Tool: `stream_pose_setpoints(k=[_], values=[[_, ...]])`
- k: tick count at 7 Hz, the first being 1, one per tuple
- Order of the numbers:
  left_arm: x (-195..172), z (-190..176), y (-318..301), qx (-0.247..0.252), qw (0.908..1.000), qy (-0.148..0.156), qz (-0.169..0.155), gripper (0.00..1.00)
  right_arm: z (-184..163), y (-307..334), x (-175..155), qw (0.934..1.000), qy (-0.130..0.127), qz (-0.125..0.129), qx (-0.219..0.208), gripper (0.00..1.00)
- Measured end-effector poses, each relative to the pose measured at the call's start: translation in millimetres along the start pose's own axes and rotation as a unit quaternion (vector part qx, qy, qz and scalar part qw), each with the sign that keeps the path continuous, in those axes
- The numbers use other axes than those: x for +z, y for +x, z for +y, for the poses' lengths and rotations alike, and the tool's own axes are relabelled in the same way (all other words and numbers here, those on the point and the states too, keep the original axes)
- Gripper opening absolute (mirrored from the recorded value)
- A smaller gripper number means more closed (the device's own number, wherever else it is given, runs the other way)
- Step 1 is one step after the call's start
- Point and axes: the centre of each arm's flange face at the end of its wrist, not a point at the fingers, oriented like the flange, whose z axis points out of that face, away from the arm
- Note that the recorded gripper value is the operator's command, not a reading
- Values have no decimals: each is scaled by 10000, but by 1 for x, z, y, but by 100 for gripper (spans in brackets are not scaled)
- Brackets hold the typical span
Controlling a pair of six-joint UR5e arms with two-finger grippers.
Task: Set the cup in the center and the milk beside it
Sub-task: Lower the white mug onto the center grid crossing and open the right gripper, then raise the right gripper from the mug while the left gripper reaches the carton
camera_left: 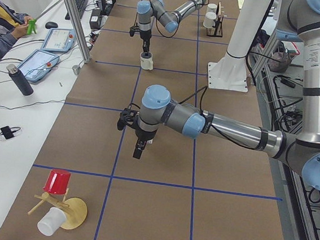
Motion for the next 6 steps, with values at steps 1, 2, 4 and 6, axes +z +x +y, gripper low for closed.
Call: stream_pose_setpoints(k=[1,2,4,6], values=[[-1,-3,4,-5,10000,-1,81,98,-9,10,-33,9997,5,-248,73,100],[-5,-16,16,-143,9992,-2,360,98,-16,41,-74,9986,57,-507,170,100],[-12,-55,89,-973,9913,-114,878,98,-3,143,-116,9968,359,-622,351,100],[4,-66,153,-1416,9870,-200,727,98,2,223,-124,9966,592,-422,386,100]])
